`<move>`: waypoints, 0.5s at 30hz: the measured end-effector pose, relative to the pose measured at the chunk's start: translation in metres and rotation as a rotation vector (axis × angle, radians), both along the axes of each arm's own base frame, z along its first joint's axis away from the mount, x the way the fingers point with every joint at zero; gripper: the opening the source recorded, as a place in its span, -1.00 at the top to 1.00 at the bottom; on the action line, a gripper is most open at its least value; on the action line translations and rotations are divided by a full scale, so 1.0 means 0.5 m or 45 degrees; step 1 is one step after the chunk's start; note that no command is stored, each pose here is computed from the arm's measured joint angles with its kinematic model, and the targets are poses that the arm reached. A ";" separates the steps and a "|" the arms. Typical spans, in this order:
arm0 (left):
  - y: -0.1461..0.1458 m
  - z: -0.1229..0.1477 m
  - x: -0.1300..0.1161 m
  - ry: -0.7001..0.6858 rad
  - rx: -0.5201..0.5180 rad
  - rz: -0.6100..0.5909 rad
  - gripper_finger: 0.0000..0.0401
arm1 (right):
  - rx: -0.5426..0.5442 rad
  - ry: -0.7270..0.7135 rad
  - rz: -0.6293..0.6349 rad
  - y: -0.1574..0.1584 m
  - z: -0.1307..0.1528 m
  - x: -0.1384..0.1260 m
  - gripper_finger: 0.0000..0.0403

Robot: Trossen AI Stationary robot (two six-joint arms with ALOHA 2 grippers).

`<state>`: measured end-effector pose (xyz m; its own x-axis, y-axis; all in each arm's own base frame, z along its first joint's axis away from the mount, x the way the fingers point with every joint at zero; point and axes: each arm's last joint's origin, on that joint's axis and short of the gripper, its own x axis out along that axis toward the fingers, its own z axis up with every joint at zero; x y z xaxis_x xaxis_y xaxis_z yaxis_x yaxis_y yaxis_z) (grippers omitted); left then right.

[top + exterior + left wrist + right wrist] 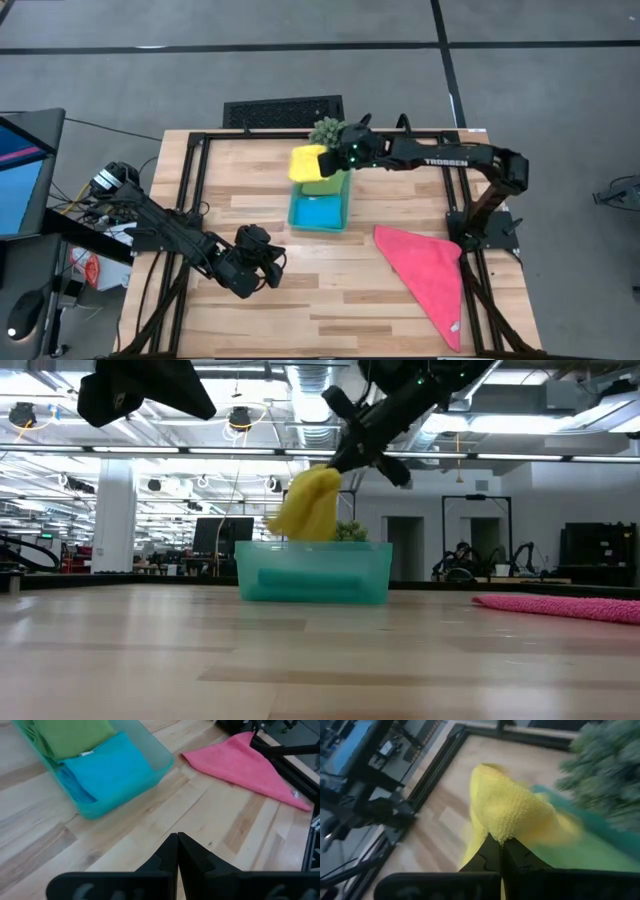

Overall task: Fold microfiber towels
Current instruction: Put the yellow micro fiber cloth into the bin on top of the green micro fiber cloth

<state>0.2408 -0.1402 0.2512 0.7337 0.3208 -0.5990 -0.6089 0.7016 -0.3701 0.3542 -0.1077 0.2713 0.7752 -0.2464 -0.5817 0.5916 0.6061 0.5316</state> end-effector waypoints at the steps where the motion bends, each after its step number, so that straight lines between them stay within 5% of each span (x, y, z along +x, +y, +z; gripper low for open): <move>1: 0.000 0.000 0.000 0.000 0.002 0.001 1.00 | 0.015 -0.007 0.006 0.002 -0.004 0.004 0.95; 5: 0.001 0.000 -0.001 0.003 0.006 0.002 1.00 | 0.071 -0.086 0.064 0.009 -0.037 0.032 0.96; 11: 0.001 -0.001 -0.002 0.015 0.009 -0.001 1.00 | 0.041 -0.323 0.126 0.007 -0.008 0.052 0.96; 15: 0.001 -0.002 -0.002 0.017 0.007 -0.002 1.00 | 0.048 -0.285 0.131 0.009 -0.009 0.047 0.95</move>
